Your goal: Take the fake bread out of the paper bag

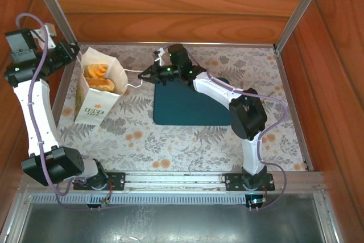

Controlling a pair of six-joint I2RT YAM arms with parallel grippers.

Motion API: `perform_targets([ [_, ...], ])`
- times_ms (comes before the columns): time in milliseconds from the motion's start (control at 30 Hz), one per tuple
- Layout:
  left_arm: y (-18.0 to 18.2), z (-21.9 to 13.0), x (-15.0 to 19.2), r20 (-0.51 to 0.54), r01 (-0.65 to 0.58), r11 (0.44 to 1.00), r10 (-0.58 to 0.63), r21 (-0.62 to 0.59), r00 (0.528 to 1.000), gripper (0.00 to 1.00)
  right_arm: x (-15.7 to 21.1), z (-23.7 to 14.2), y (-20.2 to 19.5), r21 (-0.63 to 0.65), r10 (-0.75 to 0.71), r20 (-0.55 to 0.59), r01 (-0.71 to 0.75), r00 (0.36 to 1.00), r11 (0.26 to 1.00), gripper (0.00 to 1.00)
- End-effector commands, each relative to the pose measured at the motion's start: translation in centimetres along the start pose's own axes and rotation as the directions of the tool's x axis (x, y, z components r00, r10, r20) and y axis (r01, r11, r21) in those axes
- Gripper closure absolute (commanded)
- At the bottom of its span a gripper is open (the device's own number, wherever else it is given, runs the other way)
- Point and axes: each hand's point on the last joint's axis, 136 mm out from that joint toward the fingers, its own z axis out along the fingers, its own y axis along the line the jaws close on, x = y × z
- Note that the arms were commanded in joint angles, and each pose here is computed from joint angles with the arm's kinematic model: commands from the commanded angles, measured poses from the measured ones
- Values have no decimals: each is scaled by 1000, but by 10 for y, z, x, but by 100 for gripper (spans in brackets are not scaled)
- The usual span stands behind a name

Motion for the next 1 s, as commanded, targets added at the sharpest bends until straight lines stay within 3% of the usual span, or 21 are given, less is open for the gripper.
perform_targets([
  [0,-8,17,11,-44,-48,998,49,29,998,100,0,-16,2,32,-47,48,46,998,998,100],
  [333,-27,50,43,-158,-50,996,62,80,985,100,11,-33,-37,99,9,79,-17,997,995,100],
  [600,-11,66,73,-236,-33,998,44,49,971,100,23,-27,-59,116,63,50,-68,997,991,100],
  [967,28,63,82,-230,-92,993,72,-78,971,100,30,-12,-72,103,113,18,-114,993,988,100],
])
